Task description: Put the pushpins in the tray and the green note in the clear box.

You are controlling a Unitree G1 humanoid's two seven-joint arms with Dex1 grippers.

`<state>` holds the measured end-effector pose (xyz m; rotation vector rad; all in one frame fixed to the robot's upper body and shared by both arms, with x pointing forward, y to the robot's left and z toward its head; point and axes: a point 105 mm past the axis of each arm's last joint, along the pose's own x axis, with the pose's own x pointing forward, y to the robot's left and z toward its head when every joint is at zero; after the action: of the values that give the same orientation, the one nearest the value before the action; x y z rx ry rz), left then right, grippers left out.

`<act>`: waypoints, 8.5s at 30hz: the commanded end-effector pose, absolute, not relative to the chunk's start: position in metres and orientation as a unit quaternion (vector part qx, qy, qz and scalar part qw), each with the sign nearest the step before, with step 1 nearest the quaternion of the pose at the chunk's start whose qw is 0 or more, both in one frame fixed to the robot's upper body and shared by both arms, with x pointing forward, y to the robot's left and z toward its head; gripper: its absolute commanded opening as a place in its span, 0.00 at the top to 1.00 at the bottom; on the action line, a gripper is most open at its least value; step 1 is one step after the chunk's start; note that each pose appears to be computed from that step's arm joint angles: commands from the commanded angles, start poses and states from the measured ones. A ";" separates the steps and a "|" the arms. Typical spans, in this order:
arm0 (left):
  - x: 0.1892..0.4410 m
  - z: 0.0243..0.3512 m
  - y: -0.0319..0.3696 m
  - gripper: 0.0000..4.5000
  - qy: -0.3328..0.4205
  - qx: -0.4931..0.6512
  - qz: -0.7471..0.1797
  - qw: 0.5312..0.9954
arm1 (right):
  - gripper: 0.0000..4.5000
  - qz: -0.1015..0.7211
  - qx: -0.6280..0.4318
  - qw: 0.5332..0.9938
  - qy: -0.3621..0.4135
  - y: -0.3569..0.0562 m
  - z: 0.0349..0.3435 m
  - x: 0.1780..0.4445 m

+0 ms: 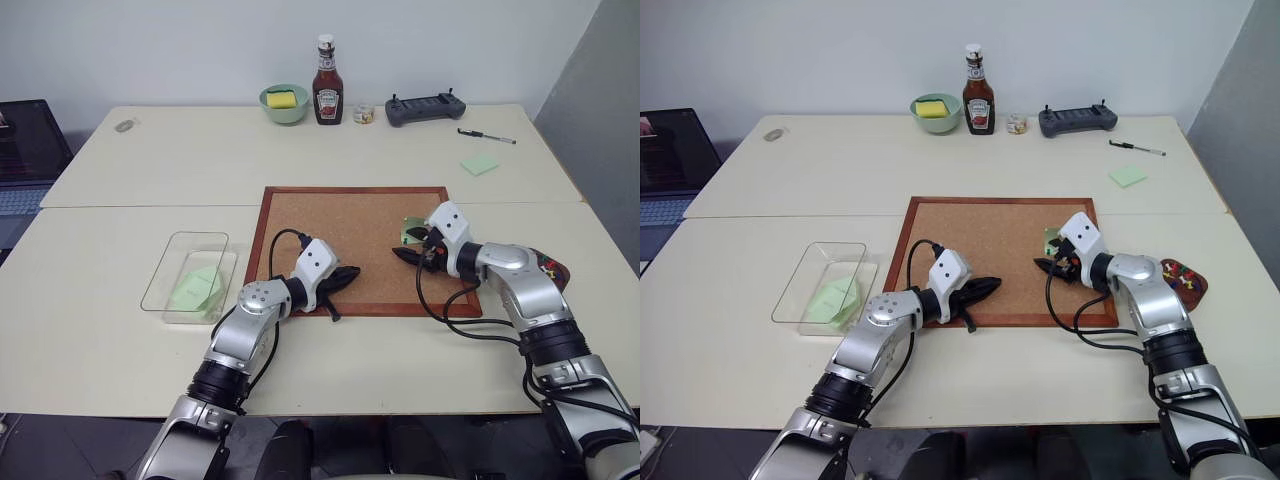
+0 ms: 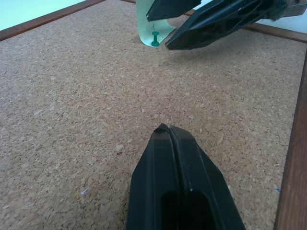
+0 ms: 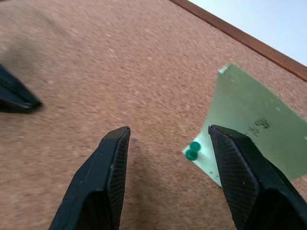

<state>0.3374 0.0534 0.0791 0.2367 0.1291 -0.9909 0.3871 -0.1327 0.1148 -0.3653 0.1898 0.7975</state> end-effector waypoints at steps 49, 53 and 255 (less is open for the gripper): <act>0.334 0.063 0.055 1.00 0.095 0.097 -0.464 0.875 | 0.99 0.444 -0.210 0.871 0.003 -0.123 0.173 0.373; 0.333 0.063 0.056 1.00 0.095 0.097 -0.464 0.875 | 0.99 0.441 -0.201 0.875 -0.011 -0.125 0.184 0.371; 0.279 0.185 0.268 0.99 0.098 0.222 0.018 0.970 | 0.59 0.686 -0.155 0.704 -0.101 -0.038 0.191 0.277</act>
<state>0.2815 0.2597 0.1742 0.4366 0.2408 -0.0226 0.2784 -0.0394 0.1814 -0.3037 -0.1760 1.5156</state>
